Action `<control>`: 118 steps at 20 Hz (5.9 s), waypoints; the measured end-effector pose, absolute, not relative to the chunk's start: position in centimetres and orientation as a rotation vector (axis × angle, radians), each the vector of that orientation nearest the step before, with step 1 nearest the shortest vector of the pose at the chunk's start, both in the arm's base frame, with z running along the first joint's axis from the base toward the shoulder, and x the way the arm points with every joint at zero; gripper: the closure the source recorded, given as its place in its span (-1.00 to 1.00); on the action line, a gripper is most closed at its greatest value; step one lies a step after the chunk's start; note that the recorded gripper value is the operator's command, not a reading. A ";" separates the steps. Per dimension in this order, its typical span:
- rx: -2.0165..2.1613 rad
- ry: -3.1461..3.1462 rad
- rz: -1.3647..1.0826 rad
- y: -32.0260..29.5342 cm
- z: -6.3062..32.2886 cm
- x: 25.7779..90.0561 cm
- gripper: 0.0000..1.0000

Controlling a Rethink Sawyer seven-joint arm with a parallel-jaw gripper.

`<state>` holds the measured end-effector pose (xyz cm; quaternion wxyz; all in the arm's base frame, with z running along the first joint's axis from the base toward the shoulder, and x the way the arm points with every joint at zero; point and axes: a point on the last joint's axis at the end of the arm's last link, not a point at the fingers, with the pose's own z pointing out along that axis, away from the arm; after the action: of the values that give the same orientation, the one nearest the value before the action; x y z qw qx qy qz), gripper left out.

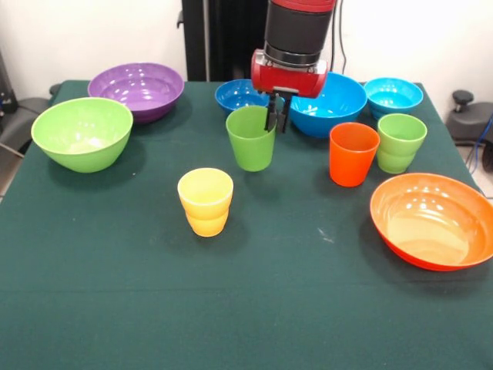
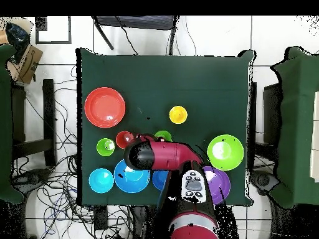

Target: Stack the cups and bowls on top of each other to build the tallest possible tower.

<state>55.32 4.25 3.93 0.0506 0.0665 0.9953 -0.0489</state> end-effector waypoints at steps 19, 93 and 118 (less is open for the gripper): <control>0.212 3.031 -0.151 3.9 3.8 55.3 1.00; 0.359 3.044 -0.128 1.0 6.9 51.5 -1.00; 0.303 3.135 0.011 6.3 5.4 48.7 -1.00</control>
<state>48.68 6.27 5.39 -0.0040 0.0963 0.9953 0.0034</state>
